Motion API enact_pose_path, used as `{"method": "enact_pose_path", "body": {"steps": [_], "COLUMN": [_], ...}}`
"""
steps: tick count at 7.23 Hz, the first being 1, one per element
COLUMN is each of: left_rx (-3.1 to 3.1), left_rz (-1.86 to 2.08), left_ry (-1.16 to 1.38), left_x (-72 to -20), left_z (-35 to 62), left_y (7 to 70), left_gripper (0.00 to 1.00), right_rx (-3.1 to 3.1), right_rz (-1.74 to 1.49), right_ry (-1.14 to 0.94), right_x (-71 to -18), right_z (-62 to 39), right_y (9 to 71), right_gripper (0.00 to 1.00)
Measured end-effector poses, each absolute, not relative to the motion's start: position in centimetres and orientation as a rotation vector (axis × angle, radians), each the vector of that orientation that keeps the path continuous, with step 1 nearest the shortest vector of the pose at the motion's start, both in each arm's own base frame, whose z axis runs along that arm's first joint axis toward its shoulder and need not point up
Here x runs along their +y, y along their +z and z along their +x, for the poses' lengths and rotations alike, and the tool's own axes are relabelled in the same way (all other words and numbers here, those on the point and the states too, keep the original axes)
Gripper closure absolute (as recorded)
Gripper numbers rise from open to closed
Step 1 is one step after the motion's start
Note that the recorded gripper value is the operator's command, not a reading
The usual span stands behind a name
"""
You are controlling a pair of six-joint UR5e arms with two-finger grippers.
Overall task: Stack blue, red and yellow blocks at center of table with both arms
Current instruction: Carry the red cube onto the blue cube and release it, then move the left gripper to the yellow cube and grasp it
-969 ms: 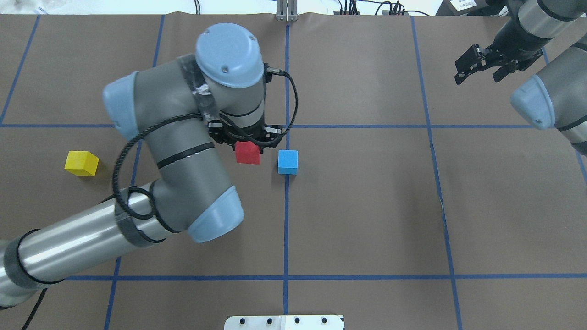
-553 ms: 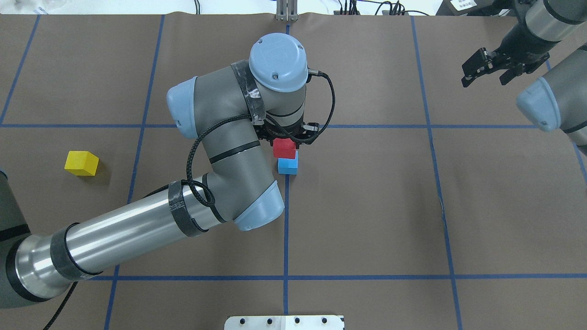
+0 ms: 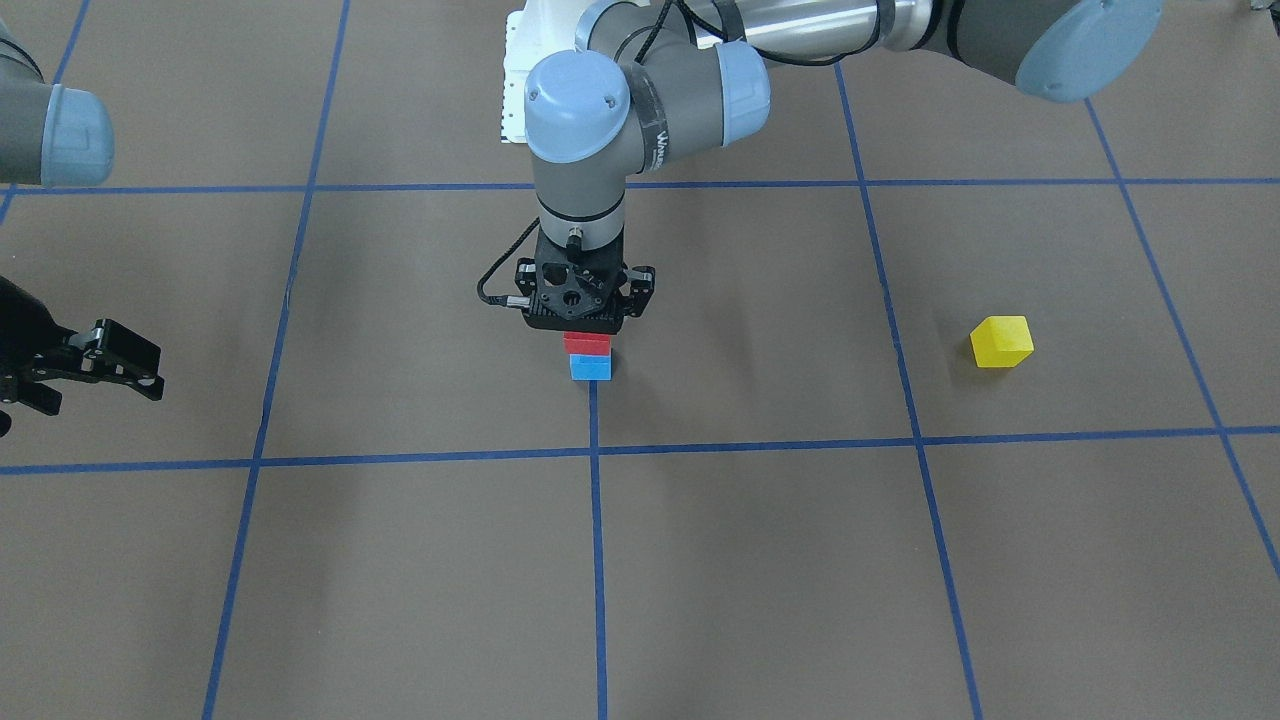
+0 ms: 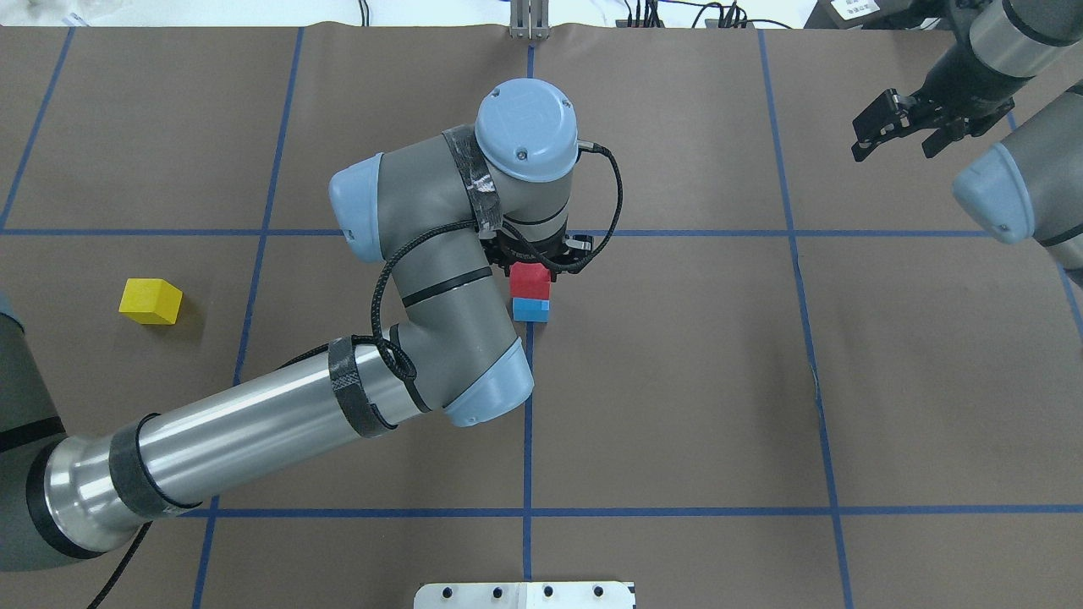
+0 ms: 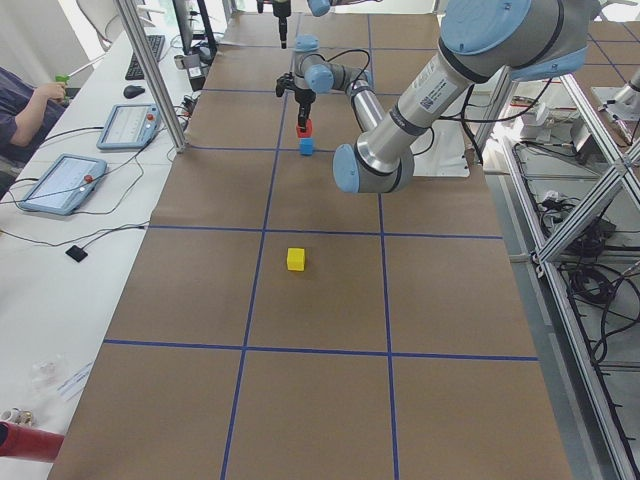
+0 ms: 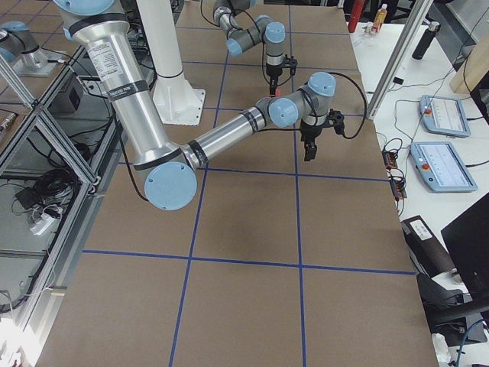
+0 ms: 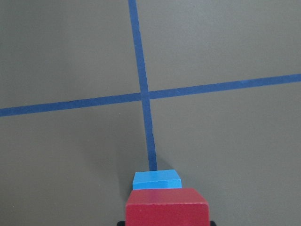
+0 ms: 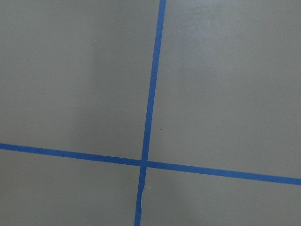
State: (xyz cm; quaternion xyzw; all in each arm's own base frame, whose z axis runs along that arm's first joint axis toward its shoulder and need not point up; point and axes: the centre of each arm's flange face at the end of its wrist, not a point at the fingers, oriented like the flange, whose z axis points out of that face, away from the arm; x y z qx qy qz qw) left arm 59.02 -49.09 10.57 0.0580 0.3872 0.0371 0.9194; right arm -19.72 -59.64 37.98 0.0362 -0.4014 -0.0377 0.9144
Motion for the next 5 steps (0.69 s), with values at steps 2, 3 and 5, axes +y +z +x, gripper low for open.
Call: {"method": "enact_pose_path", "body": {"steps": [2, 3, 5], "left_rx": [0.793, 0.793, 0.793], "left_rz": [0.116, 0.115, 0.115], "left_ry": [0.076, 0.076, 0.077], "left_x": [-49.5, -49.6, -49.6], "left_z": [59.9, 60.2, 60.4], "left_y": [11.5, 11.8, 12.0], "left_gripper": [0.82, 0.26, 0.00], "right_rx": [-0.826, -0.826, -0.826], "right_rz": [0.074, 0.074, 0.073], "right_ry": [-0.077, -0.077, -0.077], "right_x": [-59.6, -59.6, -59.6], "right_z": [-19.7, -19.7, -19.7], "right_y": [38.0, 38.0, 38.0], "right_gripper": [0.00, 0.00, 0.00]}}
